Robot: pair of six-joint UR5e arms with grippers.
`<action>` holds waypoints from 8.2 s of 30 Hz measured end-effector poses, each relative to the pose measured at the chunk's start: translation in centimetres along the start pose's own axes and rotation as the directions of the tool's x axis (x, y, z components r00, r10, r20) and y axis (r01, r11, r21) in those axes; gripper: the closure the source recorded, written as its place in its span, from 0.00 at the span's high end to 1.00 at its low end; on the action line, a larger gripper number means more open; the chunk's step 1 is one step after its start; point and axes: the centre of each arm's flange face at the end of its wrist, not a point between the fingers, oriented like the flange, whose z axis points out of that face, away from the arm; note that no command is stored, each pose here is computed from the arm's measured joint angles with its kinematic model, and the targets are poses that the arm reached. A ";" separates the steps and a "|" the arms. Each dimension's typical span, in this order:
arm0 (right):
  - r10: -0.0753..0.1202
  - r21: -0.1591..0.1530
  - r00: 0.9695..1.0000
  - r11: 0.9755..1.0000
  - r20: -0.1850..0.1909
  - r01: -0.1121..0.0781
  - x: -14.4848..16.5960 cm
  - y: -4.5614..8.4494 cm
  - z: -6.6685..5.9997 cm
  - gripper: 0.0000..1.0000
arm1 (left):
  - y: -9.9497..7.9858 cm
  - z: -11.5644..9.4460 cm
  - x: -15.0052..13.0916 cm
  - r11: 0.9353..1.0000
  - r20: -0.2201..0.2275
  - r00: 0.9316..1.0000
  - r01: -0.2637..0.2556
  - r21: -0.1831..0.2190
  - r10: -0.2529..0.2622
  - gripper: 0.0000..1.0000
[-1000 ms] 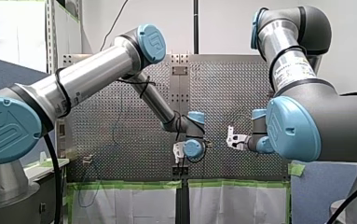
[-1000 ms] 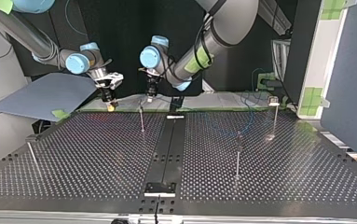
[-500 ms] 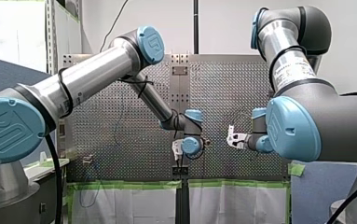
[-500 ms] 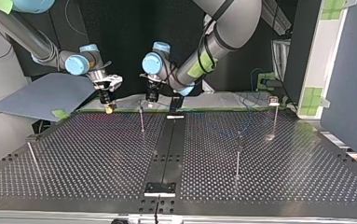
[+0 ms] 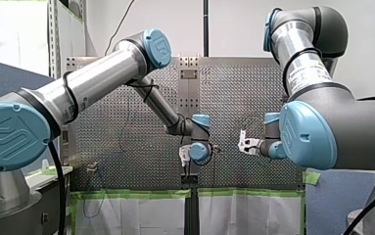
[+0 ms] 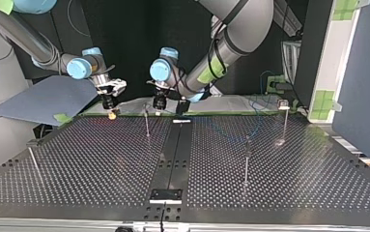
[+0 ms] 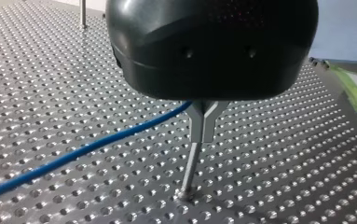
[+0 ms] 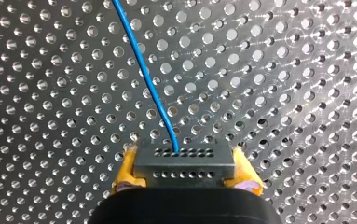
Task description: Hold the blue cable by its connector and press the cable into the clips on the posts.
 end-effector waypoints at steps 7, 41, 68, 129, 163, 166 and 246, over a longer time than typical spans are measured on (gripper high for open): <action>-0.003 -0.006 1.000 1.000 -0.008 0.003 0.2 0.1 0.3 0.00 | -0.1 1.2 -1.0 1.000 0.013 1.000 0.016 0.008 -0.016 0.02; -0.036 -0.035 0.996 0.999 -0.086 0.034 2.2 1.0 2.0 0.00 | 3.1 7.0 -2.1 0.999 0.023 0.999 0.049 -0.004 -0.049 0.02; -0.049 -0.075 0.992 0.996 -0.119 0.041 3.1 2.9 2.3 0.00 | 4.4 7.1 -2.3 1.000 -0.049 0.999 0.013 -0.021 -0.014 0.93; -0.046 -0.032 0.992 0.999 -0.114 0.043 3.0 2.7 2.2 0.00 | -2.0 -1.3 -2.6 0.962 -0.211 0.940 -0.272 0.014 0.269 1.00; -0.046 -0.024 0.993 0.999 -0.111 0.043 3.0 2.6 2.2 0.00 | -7.3 -5.3 -1.5 0.964 -0.199 0.944 -0.258 0.060 0.265 1.00; -0.046 -0.024 0.993 0.999 -0.112 0.043 3.0 2.6 2.2 0.00 | -7.3 -5.3 -1.5 0.965 -0.199 0.945 -0.254 0.061 0.261 1.00; -0.046 -0.024 0.993 0.999 -0.113 0.044 3.0 2.6 2.3 0.00 | -5.1 -5.0 -0.5 0.969 -0.168 0.956 -0.245 -0.014 0.239 1.00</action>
